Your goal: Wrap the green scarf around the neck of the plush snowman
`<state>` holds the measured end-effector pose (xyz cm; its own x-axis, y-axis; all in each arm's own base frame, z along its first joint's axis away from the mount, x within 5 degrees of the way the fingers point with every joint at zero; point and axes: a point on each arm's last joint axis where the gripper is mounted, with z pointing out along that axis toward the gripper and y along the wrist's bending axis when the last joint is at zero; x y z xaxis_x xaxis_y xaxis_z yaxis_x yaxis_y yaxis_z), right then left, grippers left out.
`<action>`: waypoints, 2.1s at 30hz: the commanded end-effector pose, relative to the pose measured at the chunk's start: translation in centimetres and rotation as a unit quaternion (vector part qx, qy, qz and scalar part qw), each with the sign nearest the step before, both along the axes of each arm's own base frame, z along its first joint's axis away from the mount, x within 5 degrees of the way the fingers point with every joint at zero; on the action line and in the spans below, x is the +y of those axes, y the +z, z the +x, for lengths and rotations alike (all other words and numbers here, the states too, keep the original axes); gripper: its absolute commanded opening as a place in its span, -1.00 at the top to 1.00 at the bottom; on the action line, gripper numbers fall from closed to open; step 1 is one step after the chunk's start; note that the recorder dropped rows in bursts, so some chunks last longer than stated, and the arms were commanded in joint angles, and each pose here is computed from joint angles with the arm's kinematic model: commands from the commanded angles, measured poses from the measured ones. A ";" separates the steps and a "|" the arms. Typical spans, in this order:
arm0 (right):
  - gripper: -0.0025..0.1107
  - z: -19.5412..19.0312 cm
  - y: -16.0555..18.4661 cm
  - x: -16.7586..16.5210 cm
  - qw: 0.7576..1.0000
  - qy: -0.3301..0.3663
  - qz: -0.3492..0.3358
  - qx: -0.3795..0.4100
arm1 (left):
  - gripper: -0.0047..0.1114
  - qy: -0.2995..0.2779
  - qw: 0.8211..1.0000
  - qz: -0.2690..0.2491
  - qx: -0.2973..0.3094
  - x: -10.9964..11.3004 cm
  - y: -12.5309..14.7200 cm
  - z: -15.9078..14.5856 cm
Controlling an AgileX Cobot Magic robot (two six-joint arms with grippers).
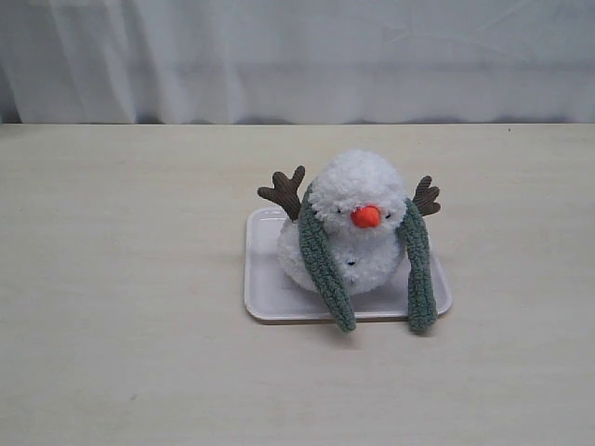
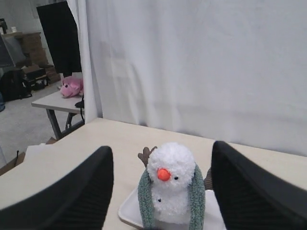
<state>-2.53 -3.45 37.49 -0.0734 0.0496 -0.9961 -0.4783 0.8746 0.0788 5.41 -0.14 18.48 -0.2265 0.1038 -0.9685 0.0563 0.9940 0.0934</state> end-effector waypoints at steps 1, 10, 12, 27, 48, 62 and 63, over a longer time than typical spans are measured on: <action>-0.04 -1.0 -0.1 -0.7 1.000 0.002 0.013 -0.023 | 0.92 0.001 1.000 -0.002 -0.005 0.0 0.0 0.0; -0.04 -1.0 -0.2 -0.7 1.000 0.001 0.014 -0.024 | 0.92 0.001 1.000 -0.002 -0.005 0.0 0.0 0.0; -0.04 -1.1 -0.2 -0.7 1.000 -0.006 0.013 -0.024 | 0.92 0.001 1.000 -0.002 -0.005 0.0 0.0 0.0; -0.04 -2.3 -0.2 0.8 0.984 -0.176 0.010 -0.025 | 0.92 0.001 1.000 -0.002 -0.005 0.0 0.0 0.0; -0.04 -2.3 1.8 4.1 0.947 -0.271 -0.014 -0.175 | 0.92 0.001 1.000 -0.002 -0.005 0.0 0.0 0.0; -0.04 4.3 -5.1 3.4 0.938 -0.282 -0.003 -0.203 | 0.92 0.001 1.000 -0.002 -0.005 0.0 0.0 0.0; -0.04 4.6 -5.6 3.3 0.938 -0.283 -0.003 -0.201 | 0.92 0.001 1.000 -0.002 -0.005 0.0 0.0 0.0</action>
